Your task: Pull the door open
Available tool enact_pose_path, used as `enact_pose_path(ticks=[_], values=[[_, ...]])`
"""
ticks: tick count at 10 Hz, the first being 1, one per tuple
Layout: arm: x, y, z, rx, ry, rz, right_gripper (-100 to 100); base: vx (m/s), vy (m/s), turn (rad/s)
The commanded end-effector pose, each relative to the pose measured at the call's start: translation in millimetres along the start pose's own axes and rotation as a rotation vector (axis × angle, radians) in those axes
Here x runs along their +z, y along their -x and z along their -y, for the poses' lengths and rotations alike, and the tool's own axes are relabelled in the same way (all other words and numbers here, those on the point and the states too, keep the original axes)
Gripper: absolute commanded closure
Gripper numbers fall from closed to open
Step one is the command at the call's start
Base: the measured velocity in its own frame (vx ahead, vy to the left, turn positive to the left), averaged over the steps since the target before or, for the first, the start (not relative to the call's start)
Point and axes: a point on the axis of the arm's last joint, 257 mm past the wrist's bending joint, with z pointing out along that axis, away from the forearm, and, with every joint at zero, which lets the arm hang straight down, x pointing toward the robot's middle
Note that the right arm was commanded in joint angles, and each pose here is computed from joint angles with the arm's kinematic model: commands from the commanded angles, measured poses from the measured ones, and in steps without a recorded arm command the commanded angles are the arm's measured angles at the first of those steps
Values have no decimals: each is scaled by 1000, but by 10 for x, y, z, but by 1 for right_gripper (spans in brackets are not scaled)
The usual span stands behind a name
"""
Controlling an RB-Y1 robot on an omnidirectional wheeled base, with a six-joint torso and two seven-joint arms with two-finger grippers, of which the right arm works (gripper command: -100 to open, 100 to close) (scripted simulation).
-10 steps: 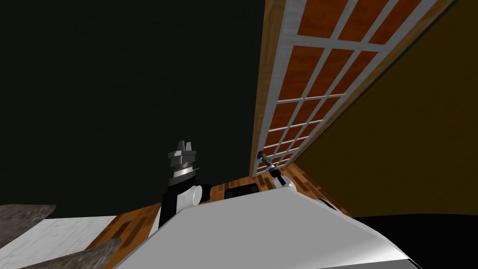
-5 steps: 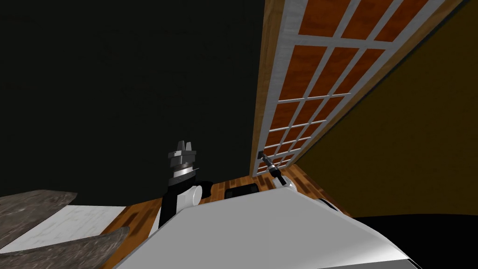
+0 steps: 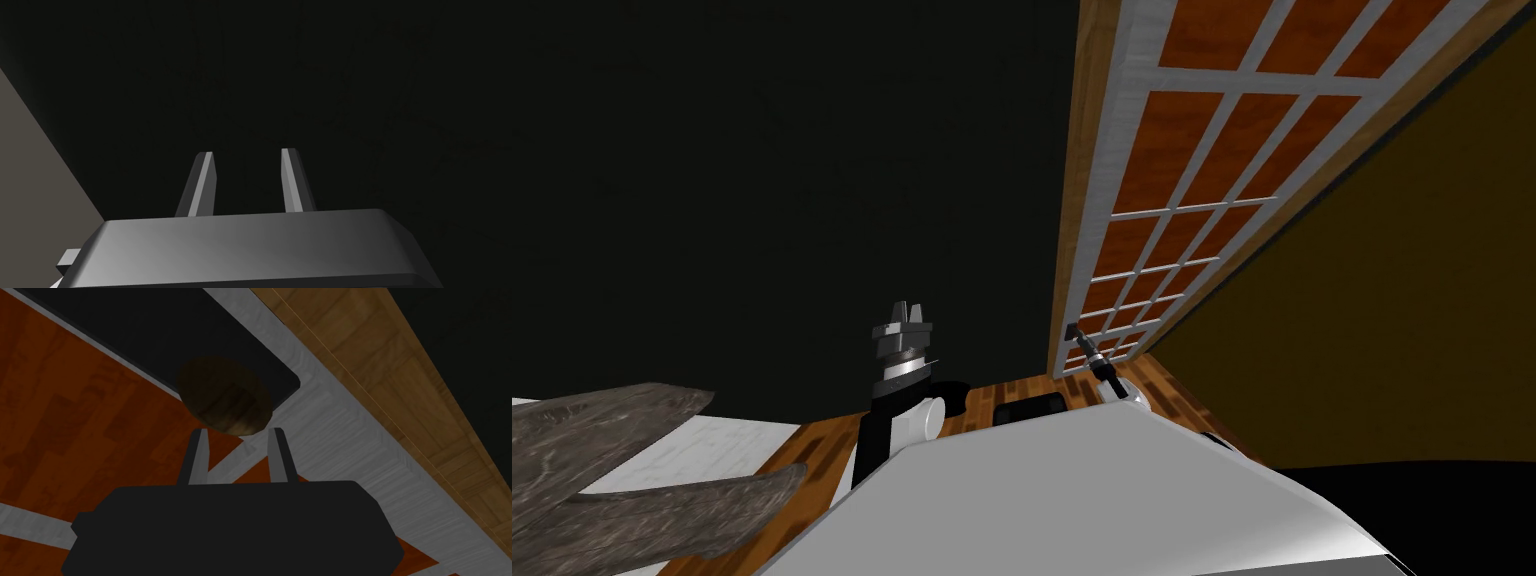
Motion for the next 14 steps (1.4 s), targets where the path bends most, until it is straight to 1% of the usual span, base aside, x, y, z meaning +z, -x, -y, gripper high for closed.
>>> enact_pose_path(ticks=[1,2,3,5,6,7,8,9,11,13,14], values=[[6,-207,-85,35,11,-26,100,-14,-10,-8],[2,-184,-70,84,6,-19,100,-19,-4,73],[2,-184,-70,84,6,-19,100,-20,-7,27],[-8,-140,-39,167,-4,-3,100,-41,-19,100],[-8,-140,-39,182,-4,-3,100,-30,-23,29],[-13,-118,-23,220,-8,5,100,-37,-18,89],[-13,-118,-23,231,-8,5,100,-38,-11,33],[-19,-95,-6,276,-13,14,100,-42,-15,71],[-19,-95,-6,281,-13,14,100,-12,-16,24],[-31,-50,29,368,-21,32,100,-36,-21,107],[-31,-50,29,380,-21,32,100,-51,-30,48]])
